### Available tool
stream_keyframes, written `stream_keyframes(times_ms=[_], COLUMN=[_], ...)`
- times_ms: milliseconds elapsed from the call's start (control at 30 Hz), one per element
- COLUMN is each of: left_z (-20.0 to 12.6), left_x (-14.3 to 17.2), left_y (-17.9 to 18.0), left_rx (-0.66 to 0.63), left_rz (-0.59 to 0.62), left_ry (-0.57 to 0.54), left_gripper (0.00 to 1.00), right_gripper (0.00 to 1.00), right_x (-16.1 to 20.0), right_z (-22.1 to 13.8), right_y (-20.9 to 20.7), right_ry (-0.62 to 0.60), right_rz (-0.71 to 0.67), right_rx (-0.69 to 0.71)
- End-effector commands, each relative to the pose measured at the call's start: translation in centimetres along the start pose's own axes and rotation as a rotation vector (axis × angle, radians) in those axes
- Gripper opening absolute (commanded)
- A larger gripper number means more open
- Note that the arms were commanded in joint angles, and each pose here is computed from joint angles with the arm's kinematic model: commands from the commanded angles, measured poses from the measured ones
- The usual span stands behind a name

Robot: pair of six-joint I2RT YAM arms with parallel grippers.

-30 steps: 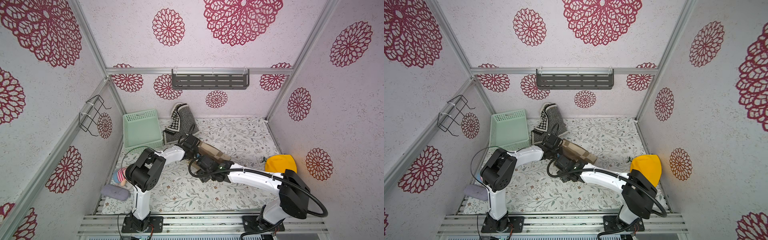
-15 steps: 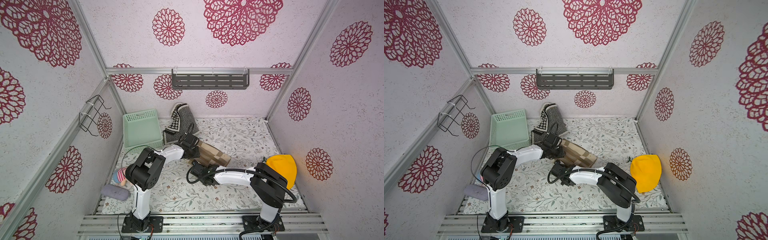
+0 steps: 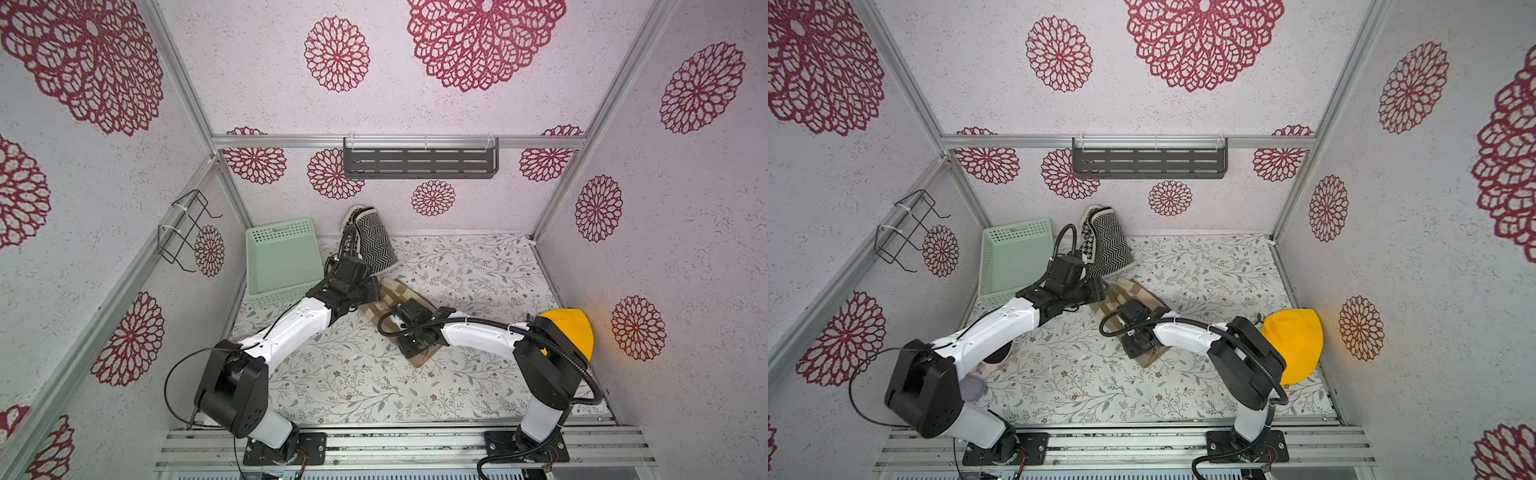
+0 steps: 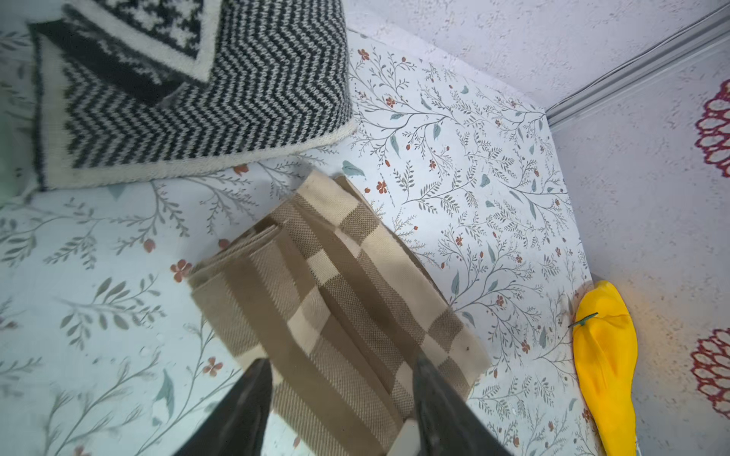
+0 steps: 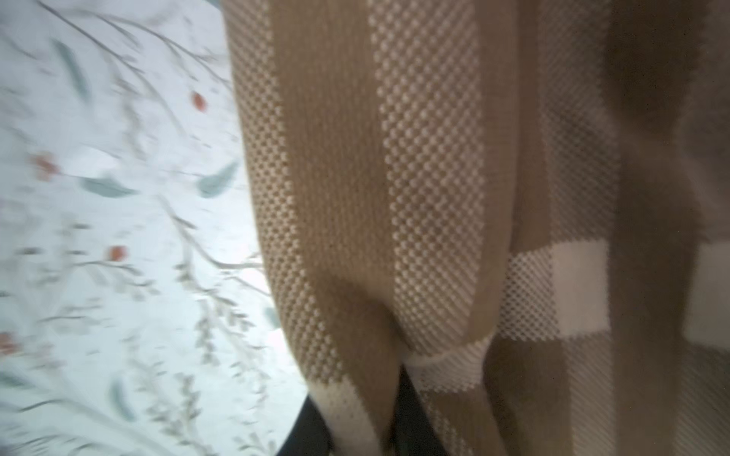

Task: Roll up the scarf and place it into the basket
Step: Roll the scarf at the center of the board.

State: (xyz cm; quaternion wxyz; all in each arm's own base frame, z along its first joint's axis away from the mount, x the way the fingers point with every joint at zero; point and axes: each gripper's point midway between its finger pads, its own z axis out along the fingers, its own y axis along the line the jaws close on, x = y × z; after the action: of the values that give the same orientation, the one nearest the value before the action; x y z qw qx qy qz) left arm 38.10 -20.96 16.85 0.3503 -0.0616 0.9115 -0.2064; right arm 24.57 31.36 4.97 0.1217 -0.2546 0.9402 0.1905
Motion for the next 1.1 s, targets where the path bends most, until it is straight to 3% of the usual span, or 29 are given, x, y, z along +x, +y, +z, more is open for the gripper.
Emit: stream_keyframes(times_ms=[0, 167, 367, 567, 1067], left_z=[0.2, 1.5, 4.6, 7.4, 15.3], left_x=[2.3, 4.9, 5.5, 5.0, 6.2], left_y=[1.6, 0.2, -2.3, -3.5, -4.3], left_rx=[-0.065, -0.064, -0.043, -0.045, -0.008], left_rz=[-0.006, 0.047, 0.106, 0.142, 0.192], left_ry=[0.028, 0.096, 0.146, 0.168, 0.175], left_gripper=[0.59, 0.5, 0.42, 0.34, 0.24], right_gripper=[0.19, 0.18, 0.24, 0.36, 0.52], right_x=[0.9, 0.5, 0.7, 0.5, -0.8], right_z=[-2.0, -2.9, -2.6, -2.9, -5.2], right_y=[4.1, 2.0, -1.5, -4.0, -8.8], right_ry=[0.076, 0.073, 0.071, 0.05, -0.043], right_rz=[0.192, 0.33, 0.451, 0.488, 0.535], right_rx=[-0.4, -0.491, -0.519, -0.489, -0.371])
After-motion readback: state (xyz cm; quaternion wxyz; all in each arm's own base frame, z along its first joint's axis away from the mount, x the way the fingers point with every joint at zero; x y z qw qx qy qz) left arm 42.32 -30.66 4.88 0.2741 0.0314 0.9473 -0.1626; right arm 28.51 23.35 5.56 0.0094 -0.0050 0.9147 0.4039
